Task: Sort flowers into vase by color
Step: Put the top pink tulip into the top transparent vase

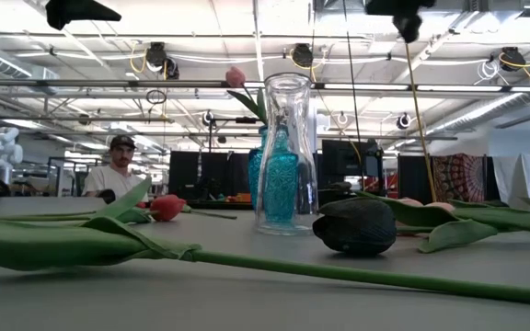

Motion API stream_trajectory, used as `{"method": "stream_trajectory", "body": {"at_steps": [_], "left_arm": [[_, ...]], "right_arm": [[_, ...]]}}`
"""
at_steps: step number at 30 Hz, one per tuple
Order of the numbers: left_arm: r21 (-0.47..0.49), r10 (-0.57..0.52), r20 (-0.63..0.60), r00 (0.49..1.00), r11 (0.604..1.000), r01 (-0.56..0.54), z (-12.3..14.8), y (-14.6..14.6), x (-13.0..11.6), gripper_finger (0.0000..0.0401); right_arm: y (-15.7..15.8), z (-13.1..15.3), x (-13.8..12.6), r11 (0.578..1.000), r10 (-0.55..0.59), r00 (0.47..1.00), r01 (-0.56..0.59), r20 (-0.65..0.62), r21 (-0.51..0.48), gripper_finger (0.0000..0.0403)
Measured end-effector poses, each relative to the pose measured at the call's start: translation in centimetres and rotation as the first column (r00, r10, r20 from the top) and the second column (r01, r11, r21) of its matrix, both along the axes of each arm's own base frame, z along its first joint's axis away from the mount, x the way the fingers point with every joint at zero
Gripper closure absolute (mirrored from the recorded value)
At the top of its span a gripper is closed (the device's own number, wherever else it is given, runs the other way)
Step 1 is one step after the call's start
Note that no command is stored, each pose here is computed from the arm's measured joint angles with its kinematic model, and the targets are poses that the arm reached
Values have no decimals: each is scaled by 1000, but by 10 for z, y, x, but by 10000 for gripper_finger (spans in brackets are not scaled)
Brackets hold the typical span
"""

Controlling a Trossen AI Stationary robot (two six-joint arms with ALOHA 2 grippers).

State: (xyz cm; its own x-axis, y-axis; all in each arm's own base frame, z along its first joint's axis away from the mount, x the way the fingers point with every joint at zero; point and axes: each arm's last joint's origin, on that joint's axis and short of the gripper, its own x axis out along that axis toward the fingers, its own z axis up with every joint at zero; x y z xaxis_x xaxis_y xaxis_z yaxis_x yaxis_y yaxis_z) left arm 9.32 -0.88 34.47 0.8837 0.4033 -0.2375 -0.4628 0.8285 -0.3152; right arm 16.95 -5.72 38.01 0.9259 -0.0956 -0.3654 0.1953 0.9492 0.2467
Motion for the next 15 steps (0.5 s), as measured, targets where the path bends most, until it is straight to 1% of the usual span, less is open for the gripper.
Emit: {"method": "stream_trajectory", "body": {"at_steps": [2,4,7,9,12,15], "left_arm": [[0,0,0,1000,1000,0,0,0,0,82],[-1,-1,0,1000,1000,1,0,0,0,82],[-1,0,1,1000,1000,0,0,0,0,82],[-1,-1,1,1000,1000,1,0,0,0,82],[-2,-3,0,1000,1000,3,0,0,0,82],[-6,-8,1,1000,1000,8,0,0,0,82]], "right_arm": [[4,-2,-10,1000,15,999,-15,-40,-10,396],[7,-4,-17,998,56,995,-56,-78,-9,396],[13,-10,-24,992,123,982,-121,-142,26,396],[17,-14,-27,983,183,965,-175,-190,59,396],[24,-18,-29,965,263,929,-253,-261,73,396],[29,-20,-28,953,302,902,-290,-308,87,396]]}}
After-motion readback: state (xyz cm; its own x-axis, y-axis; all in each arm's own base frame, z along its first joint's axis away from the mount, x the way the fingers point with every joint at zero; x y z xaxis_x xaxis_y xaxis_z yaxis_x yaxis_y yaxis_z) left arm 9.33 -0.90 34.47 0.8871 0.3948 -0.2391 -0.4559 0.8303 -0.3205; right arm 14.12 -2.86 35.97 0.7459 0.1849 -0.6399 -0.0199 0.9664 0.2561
